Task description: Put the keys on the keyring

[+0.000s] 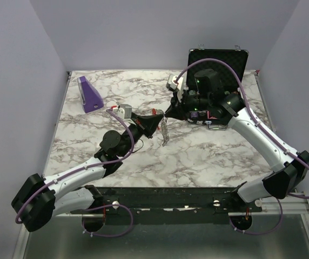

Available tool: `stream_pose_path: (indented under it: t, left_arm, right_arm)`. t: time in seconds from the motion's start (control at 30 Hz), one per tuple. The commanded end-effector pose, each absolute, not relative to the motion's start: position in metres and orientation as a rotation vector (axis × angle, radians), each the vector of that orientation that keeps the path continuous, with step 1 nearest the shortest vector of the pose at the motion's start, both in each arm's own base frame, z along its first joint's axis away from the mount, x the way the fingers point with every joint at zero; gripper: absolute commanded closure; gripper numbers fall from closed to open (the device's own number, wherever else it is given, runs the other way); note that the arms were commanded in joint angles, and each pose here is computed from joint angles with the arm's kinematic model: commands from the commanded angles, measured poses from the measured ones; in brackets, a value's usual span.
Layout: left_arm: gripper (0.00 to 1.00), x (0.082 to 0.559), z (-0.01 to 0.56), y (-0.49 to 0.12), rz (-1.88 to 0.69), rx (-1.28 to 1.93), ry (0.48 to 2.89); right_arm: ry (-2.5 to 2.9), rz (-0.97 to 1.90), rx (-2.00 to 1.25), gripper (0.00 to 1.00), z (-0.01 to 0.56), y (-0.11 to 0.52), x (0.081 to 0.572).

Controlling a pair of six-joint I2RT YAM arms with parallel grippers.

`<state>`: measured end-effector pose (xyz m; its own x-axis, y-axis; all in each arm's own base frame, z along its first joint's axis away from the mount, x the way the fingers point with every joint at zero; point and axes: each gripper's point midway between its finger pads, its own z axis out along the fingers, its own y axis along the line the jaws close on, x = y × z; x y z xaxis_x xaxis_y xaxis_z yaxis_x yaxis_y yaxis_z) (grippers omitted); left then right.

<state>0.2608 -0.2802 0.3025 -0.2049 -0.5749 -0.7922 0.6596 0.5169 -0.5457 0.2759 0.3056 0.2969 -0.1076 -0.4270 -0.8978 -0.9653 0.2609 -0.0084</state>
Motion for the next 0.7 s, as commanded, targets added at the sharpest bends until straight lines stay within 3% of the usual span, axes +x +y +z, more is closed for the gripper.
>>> stream_pose_path:
  t: [0.0, 0.23, 0.37, 0.67]
  left_arm:
    - [1.00, 0.256, 0.325, -0.270, -1.126, 0.067, 1.281]
    - [1.00, 0.249, 0.331, -0.269, -1.158, 0.075, 1.225]
    - [1.00, 0.247, 0.334, -0.270, -1.178, 0.076, 1.204]
    - [1.00, 0.246, 0.344, -0.267, -1.192, 0.071, 1.142]
  right_arm:
    - [1.634, 0.796, -1.343, 0.78, 0.309, 0.302, 0.265]
    - [1.589, 0.889, -1.439, 0.79, 0.304, 0.303, 0.243]
    - [1.572, 0.928, -1.460, 0.93, 0.304, 0.305, 0.236]
    - [1.592, 0.992, -1.471, 0.98, 0.295, 0.304, 0.224]
